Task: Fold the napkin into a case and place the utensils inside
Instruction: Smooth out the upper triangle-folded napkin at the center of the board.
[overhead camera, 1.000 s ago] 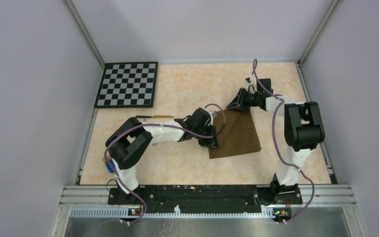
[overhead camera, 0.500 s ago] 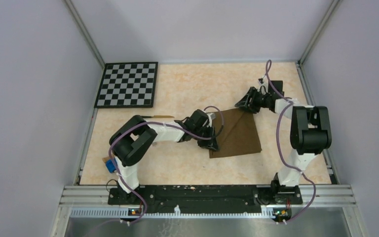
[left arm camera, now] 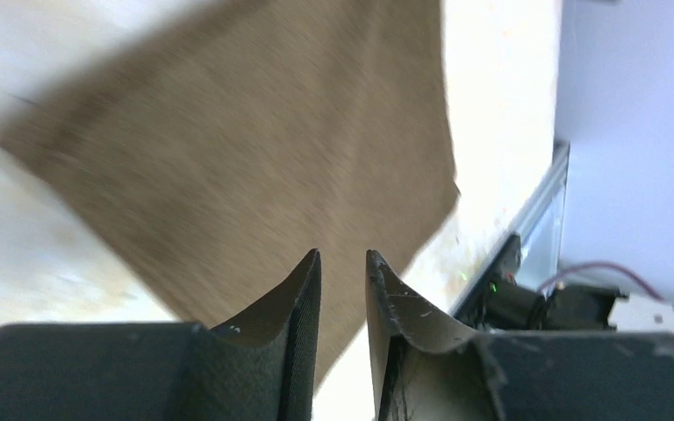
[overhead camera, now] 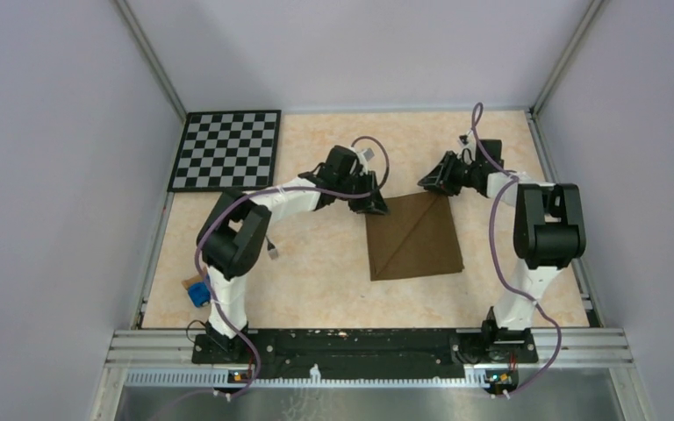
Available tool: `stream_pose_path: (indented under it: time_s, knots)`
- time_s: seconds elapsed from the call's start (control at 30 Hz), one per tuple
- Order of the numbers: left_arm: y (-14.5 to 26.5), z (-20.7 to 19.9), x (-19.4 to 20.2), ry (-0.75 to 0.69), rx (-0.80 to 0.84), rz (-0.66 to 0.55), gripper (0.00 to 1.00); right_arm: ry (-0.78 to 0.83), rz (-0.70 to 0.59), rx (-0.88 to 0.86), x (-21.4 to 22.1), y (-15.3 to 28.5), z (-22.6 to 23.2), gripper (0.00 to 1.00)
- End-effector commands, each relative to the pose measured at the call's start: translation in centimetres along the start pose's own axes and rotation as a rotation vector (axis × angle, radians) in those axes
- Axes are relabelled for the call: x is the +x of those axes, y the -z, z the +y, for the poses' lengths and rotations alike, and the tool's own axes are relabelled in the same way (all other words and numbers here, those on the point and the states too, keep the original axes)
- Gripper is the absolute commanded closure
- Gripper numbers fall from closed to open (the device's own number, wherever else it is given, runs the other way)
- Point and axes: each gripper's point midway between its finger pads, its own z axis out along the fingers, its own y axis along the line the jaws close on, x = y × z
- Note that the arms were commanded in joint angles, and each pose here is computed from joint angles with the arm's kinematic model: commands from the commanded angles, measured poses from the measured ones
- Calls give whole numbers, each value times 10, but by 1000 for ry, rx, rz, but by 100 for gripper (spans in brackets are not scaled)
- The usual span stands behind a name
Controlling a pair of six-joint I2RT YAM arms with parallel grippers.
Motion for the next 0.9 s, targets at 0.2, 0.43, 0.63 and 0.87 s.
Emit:
stream_pose_path:
  time_s: [0.2,0.43,0.63,0.87]
  knots:
    - [-39,94,-44,42,-118,-68,73,71,-62,214,-4,1,-67,69]
    - [-35,109,-30,38,-171,-45,74,176,-143,319,-29,38,-34,64]
    - [-22,75,-46,-14,-113,-62,69,139,-91,128,-8,35,16,58]
    - [-8,12,-59,-105,-21,-85,55,101,-39,76,15,26,8,54]
